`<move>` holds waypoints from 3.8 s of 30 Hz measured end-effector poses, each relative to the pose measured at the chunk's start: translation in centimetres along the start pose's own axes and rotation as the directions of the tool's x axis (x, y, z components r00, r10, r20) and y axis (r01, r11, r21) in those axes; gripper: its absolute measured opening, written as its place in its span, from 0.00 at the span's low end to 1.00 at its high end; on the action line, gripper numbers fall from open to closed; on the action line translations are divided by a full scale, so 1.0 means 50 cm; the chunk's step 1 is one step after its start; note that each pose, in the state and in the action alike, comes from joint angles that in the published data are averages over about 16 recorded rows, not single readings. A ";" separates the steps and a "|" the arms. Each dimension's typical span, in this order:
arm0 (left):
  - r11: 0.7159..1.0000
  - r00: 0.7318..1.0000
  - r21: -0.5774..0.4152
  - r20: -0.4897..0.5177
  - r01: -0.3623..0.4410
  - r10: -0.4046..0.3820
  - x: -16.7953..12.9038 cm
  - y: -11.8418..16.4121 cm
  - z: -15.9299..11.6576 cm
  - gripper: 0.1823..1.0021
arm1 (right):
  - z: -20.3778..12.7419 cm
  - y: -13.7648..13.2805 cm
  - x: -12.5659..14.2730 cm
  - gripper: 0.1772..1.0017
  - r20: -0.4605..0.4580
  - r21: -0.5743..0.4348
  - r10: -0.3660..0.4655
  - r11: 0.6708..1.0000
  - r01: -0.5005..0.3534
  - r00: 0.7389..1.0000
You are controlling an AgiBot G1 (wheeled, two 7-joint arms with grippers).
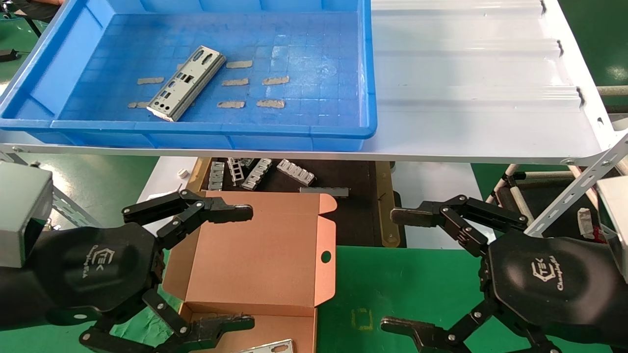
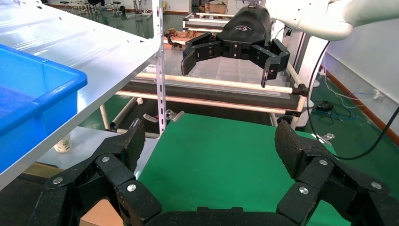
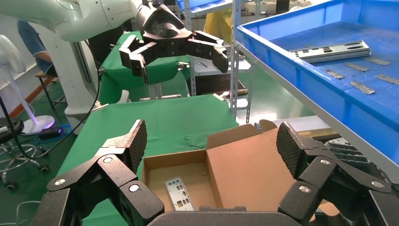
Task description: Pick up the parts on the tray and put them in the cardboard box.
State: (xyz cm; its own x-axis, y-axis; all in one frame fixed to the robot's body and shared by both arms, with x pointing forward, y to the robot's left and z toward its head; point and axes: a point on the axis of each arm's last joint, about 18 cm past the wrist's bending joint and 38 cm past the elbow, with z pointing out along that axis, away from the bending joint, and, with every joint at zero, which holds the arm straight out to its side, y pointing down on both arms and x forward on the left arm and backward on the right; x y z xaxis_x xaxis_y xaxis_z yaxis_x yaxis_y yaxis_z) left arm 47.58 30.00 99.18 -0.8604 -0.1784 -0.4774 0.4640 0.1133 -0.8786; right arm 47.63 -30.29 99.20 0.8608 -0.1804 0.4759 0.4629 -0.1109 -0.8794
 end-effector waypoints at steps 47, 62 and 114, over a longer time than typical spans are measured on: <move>1.000 1.000 0.000 0.000 0.000 0.000 0.000 0.000 0.000 1.00 | 0.000 0.000 0.000 1.00 0.000 0.000 0.000 1.000 0.000 1.000; 1.000 1.000 0.000 0.000 0.000 0.000 0.000 0.000 0.000 1.00 | 0.000 0.000 0.000 1.00 0.000 0.000 0.000 1.000 0.000 1.000; 1.000 1.000 0.000 0.000 0.000 0.000 0.000 0.000 0.000 1.00 | 0.000 0.000 0.000 1.00 0.000 0.000 0.000 1.000 0.000 1.000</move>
State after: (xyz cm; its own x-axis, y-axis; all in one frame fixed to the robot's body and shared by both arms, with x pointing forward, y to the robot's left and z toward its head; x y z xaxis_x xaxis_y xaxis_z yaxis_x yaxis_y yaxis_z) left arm 47.58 30.00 99.18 -0.8604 -0.1783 -0.4774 0.4640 0.1132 -0.8786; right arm 47.64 -30.29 99.20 0.8608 -0.1804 0.4759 0.4629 -0.1112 -0.8794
